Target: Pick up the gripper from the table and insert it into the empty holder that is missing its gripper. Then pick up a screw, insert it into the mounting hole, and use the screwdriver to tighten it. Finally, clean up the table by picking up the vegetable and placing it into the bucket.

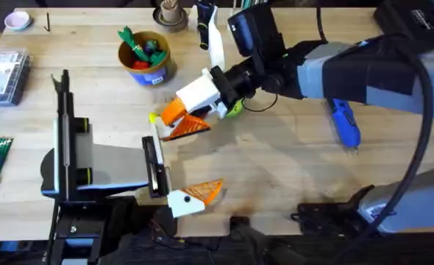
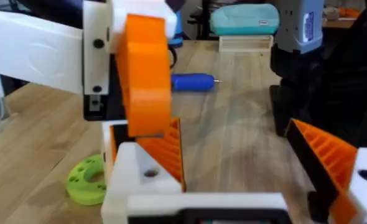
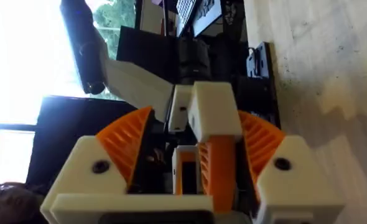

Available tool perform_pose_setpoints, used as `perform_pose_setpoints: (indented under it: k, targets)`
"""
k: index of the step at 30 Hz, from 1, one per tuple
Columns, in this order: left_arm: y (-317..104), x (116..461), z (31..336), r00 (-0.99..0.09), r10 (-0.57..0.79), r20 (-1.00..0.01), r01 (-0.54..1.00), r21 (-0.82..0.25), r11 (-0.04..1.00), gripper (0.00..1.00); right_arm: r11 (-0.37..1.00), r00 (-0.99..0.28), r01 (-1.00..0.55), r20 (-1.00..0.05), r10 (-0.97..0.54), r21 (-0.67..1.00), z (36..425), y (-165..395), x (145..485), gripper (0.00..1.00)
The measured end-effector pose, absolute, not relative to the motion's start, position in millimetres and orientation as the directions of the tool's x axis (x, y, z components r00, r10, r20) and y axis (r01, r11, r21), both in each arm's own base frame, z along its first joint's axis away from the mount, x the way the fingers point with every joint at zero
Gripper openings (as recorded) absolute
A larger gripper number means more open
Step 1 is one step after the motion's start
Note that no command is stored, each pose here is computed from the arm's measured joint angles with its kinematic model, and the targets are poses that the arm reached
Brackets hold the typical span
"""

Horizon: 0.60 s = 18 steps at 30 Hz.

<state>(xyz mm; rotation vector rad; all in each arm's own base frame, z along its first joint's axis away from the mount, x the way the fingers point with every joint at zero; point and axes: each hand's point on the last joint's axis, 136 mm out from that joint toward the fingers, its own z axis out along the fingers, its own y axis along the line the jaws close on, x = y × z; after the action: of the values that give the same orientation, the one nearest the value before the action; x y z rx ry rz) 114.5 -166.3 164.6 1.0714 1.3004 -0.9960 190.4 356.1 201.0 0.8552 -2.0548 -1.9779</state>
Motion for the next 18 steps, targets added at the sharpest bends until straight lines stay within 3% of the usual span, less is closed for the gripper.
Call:
perform_pose_setpoints:
  k: [5,18]
  targets:
    - [-169.3,103.6,164.3,0.023,0.022,-0.999,0.985,0.027,0.169,0.993,-0.037,-0.829,-0.318,-0.297,-0.473,0.947,199.9,353.3,200.8,0.784]
    - [-170.7,96.2,164.7,0.019,0.016,-1.000,0.992,0.021,0.126,0.992,0.162,-0.899,-0.421,-0.387,-0.206,0.892,181.0,305.9,294.9,0.789]
